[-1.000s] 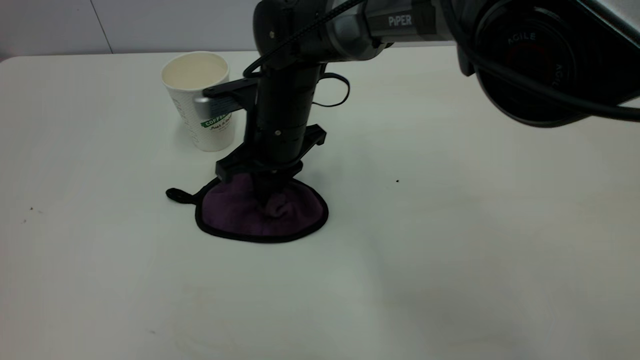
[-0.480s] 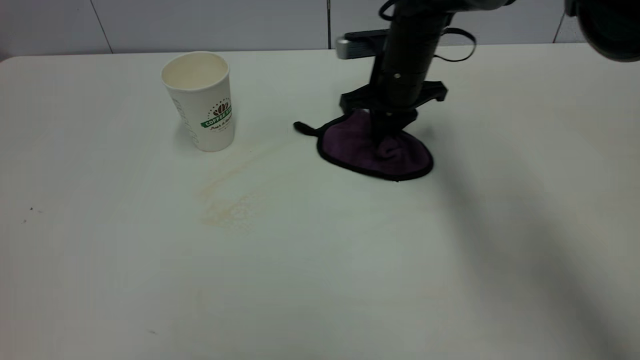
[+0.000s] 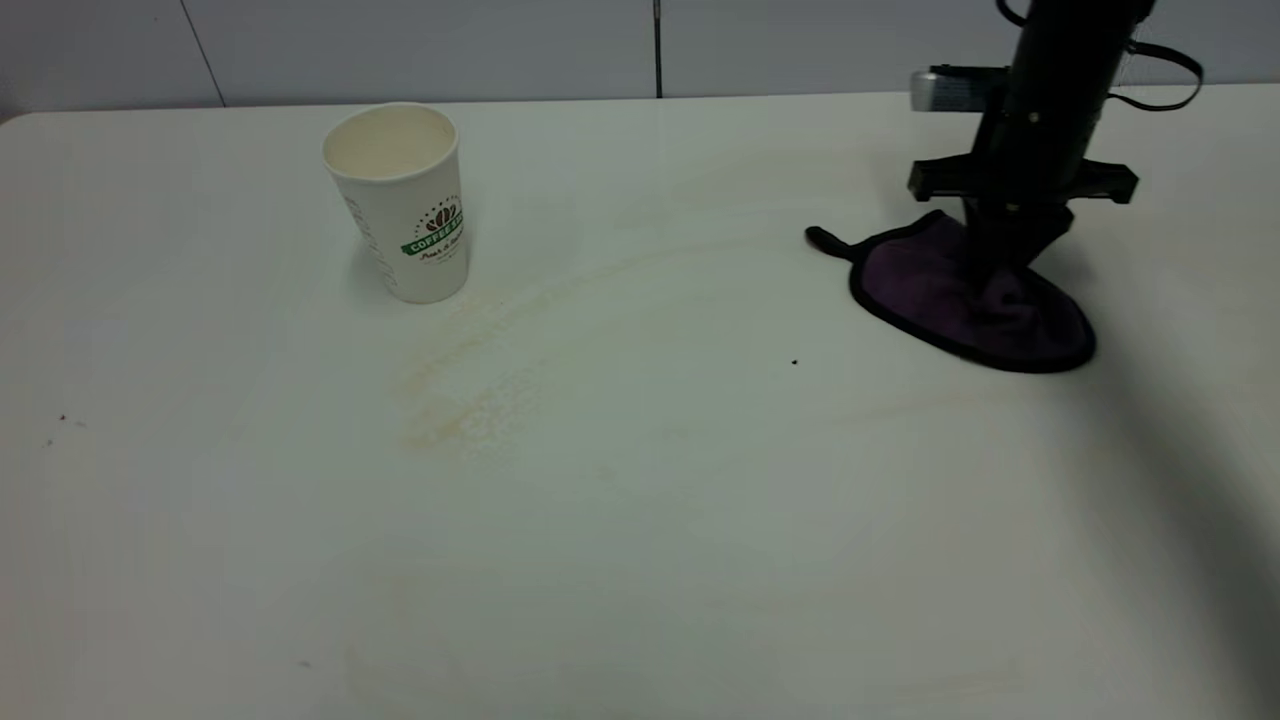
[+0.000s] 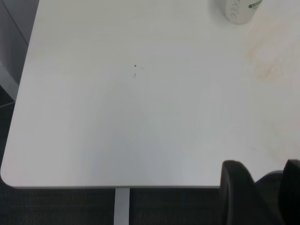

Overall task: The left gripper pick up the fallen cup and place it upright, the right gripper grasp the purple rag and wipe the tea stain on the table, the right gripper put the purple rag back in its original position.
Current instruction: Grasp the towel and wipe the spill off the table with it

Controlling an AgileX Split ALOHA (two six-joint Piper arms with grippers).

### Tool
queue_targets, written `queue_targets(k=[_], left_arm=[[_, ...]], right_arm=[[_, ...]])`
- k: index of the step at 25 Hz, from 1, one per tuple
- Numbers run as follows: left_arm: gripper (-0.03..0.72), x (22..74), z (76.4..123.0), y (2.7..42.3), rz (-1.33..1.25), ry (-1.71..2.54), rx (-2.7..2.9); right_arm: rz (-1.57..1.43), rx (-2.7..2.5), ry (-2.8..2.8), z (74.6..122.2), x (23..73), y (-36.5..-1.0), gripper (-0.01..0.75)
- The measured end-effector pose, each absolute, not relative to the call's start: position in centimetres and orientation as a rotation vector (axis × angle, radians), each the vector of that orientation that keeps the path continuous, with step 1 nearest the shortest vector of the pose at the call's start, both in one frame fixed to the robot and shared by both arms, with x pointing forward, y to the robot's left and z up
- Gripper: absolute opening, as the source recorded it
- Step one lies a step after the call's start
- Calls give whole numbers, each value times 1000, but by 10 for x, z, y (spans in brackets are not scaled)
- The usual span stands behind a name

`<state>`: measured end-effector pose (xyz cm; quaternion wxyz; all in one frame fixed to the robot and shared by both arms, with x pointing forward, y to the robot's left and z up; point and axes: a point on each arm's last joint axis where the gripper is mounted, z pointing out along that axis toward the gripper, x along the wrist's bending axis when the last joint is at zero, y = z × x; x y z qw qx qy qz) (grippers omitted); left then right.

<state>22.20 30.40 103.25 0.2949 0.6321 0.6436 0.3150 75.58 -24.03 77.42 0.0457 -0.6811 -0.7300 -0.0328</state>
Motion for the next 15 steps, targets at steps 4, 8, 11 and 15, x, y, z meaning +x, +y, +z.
queue_targets(k=[4,8,11,15], left_arm=[[253,222,1032,304,838,1713,1682],[253,222,1032,304,838,1713,1682],[253,222,1032,304,838,1713,1682],[253,222,1032,304,839,1711,1684]], right_arm=[[-71,-2068,-2261,780,757,-256,245],[-51,-2043,-2387,805,762,-262,575],[-109,-2045,-2465,843,767,-263,705],[-225,-2059,-2533,896,769,-256,727]])
